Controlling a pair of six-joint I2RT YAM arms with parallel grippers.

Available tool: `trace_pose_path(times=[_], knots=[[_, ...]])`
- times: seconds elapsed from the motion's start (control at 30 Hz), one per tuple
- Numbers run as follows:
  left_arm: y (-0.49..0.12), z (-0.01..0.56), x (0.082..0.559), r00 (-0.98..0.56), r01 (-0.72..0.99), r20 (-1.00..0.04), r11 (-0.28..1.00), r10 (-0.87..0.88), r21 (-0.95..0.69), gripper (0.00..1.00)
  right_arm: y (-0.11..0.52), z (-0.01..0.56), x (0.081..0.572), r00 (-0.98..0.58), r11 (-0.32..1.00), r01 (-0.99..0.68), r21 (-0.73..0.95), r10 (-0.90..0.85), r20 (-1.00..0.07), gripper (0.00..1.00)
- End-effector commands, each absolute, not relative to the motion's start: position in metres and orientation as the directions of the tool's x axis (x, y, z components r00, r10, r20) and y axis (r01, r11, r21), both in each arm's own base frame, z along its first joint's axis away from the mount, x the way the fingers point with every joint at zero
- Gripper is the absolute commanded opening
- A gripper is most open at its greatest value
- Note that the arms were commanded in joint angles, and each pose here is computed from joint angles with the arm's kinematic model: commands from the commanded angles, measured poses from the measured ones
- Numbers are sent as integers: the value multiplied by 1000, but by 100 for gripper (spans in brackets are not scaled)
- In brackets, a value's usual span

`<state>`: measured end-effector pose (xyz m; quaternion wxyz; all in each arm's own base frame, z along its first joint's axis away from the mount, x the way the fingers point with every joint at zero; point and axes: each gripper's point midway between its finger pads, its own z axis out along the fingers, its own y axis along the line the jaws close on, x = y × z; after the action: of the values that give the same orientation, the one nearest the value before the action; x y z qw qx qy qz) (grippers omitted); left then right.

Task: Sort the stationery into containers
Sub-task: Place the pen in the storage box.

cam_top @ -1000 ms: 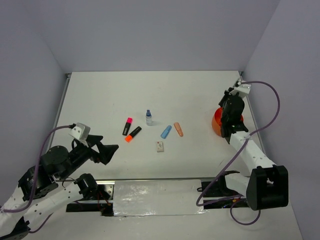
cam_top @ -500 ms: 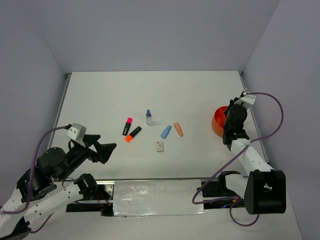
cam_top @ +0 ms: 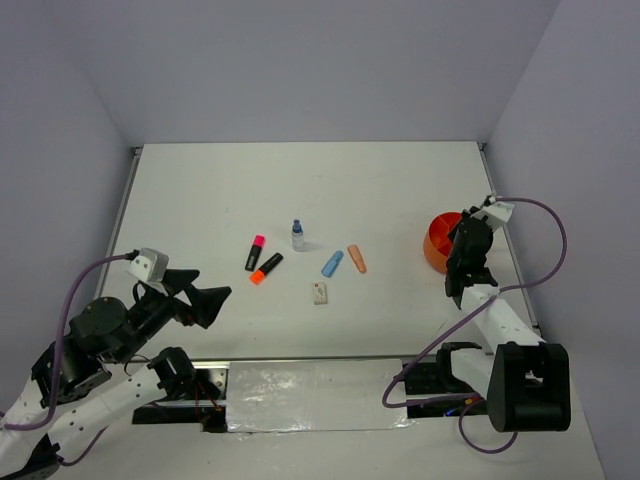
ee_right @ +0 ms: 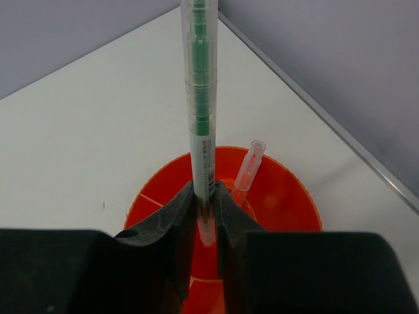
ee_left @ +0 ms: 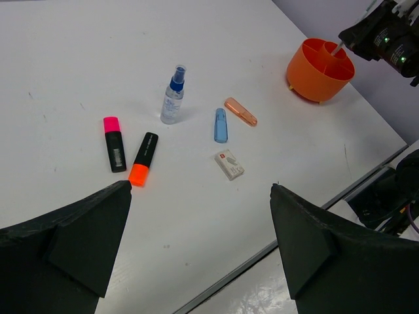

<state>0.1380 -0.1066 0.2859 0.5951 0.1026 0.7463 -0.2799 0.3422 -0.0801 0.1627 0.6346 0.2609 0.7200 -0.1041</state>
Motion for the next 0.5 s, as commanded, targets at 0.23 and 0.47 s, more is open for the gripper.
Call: trace_pose_path(times=[0.23,0.47], knots=[[-105,300,139,-227,489,-946,813,-231,-316,99,-69,172,345,-13,863,440,248,283,-959,41],[-103,302,138,-219,491,-945,810,-242,-322,99,-66,189,340,22,864,422,275,293,-956,45]])
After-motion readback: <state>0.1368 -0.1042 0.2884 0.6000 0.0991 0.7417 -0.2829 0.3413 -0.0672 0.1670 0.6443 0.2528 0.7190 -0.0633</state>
